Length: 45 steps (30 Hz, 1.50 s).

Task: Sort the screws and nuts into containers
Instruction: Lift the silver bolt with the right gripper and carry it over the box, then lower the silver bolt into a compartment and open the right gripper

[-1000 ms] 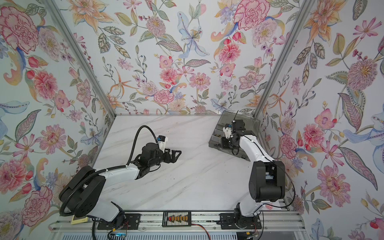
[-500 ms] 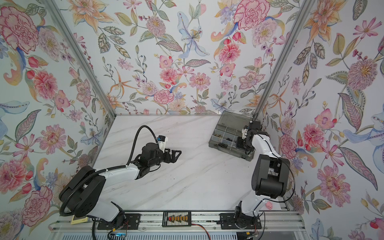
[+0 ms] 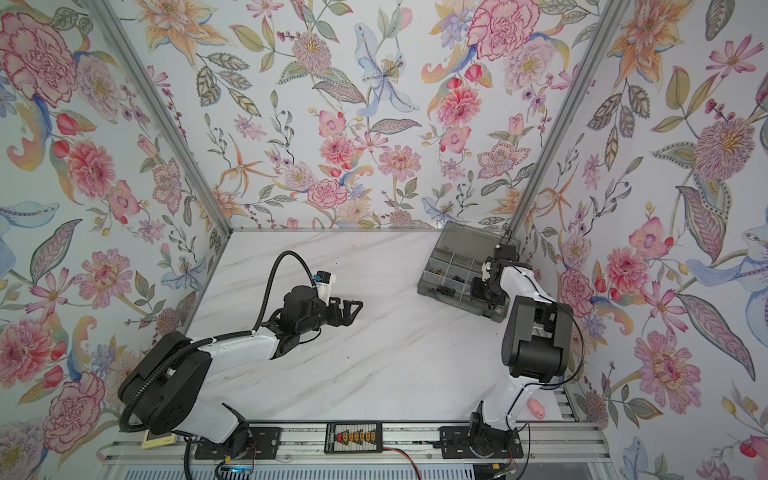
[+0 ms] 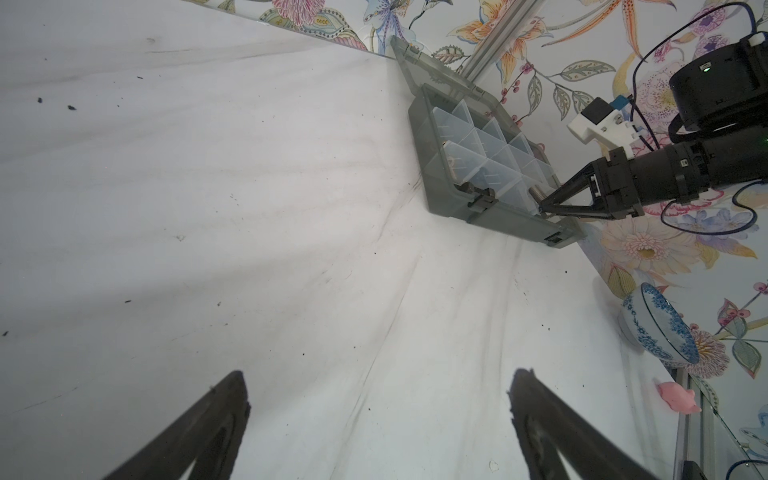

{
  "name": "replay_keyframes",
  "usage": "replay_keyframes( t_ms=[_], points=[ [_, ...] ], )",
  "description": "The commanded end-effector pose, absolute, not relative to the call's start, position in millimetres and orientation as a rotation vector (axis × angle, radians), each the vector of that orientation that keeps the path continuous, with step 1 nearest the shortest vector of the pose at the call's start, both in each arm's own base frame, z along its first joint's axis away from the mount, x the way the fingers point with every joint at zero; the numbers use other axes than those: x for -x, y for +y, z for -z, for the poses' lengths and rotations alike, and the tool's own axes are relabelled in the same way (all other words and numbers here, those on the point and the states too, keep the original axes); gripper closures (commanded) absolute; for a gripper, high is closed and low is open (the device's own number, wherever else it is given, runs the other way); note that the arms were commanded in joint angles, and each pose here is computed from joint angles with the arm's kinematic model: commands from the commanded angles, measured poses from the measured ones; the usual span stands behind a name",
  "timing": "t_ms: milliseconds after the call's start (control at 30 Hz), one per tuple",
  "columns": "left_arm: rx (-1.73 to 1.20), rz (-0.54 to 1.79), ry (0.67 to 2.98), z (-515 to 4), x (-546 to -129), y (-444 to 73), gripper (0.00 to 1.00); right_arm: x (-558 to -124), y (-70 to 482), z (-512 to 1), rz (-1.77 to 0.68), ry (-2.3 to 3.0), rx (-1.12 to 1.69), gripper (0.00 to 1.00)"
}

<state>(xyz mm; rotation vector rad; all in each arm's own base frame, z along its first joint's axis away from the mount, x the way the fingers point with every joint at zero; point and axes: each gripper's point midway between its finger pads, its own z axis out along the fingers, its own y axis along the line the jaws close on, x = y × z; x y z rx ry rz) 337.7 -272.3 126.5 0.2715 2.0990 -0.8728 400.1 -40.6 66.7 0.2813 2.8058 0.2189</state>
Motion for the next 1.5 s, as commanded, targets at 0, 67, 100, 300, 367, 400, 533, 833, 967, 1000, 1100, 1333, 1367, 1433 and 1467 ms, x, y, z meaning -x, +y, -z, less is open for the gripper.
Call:
replay_keyframes(
  t_ms=[0,67,100,300,367,400,533,833,967,1000,1100,1333,1367,1433,1467],
  points=[
    [-0.284,0.889,2.109,-121,-333,-276,0.01,-411,-44,-68,-0.194,2.787,-0.295,0.97],
    [-0.283,0.887,2.109,-121,-333,-275,0.01,-411,-44,-66,-0.192,2.791,-0.295,0.91],
    [-0.283,0.886,2.108,-122,-333,-275,0.01,-411,-43,-65,-0.193,2.794,-0.291,0.88],
    [-0.283,0.886,2.111,-121,-333,-276,0.01,-413,-41,-69,-0.206,2.785,-0.287,0.81],
    [-0.284,0.885,2.109,-122,-334,-276,0.01,-412,-41,-70,-0.205,2.783,-0.283,0.79],
    [-0.283,0.885,2.110,-122,-334,-276,0.01,-413,-40,-71,-0.204,2.780,-0.280,0.77],
    [-0.283,0.884,2.110,-122,-333,-275,0.01,-412,-42,-73,-0.189,2.776,-0.284,0.63],
    [-0.283,0.874,2.108,-125,-333,-273,0.01,-412,-41,-91,-0.197,2.733,-0.268,0.56],
    [-0.284,0.836,2.085,-134,-335,-268,0.01,-411,-32,-113,-0.233,2.677,-0.204,0.53],
    [-0.284,0.816,2.076,-138,-336,-265,0.01,-412,-29,-119,-0.243,2.658,-0.179,0.53],
    [-0.284,0.752,2.037,-153,-338,-256,0.01,-412,-17,-136,-0.257,2.594,-0.089,0.50],
    [-0.235,0.589,1.992,-182,-346,-221,0.01,-415,10,-159,-0.204,2.460,0.080,0.47],
    [-0.217,0.564,1.989,-184,-348,-213,0.01,-416,14,-164,-0.201,2.435,0.101,0.46],
    [-0.185,0.516,1.975,-191,-350,-199,0.01,-416,25,-170,-0.197,2.383,0.148,0.46],
    [-0.170,0.485,1.966,-194,-350,-191,0.01,-414,30,-171,-0.197,2.356,0.170,0.46]
  ],
)
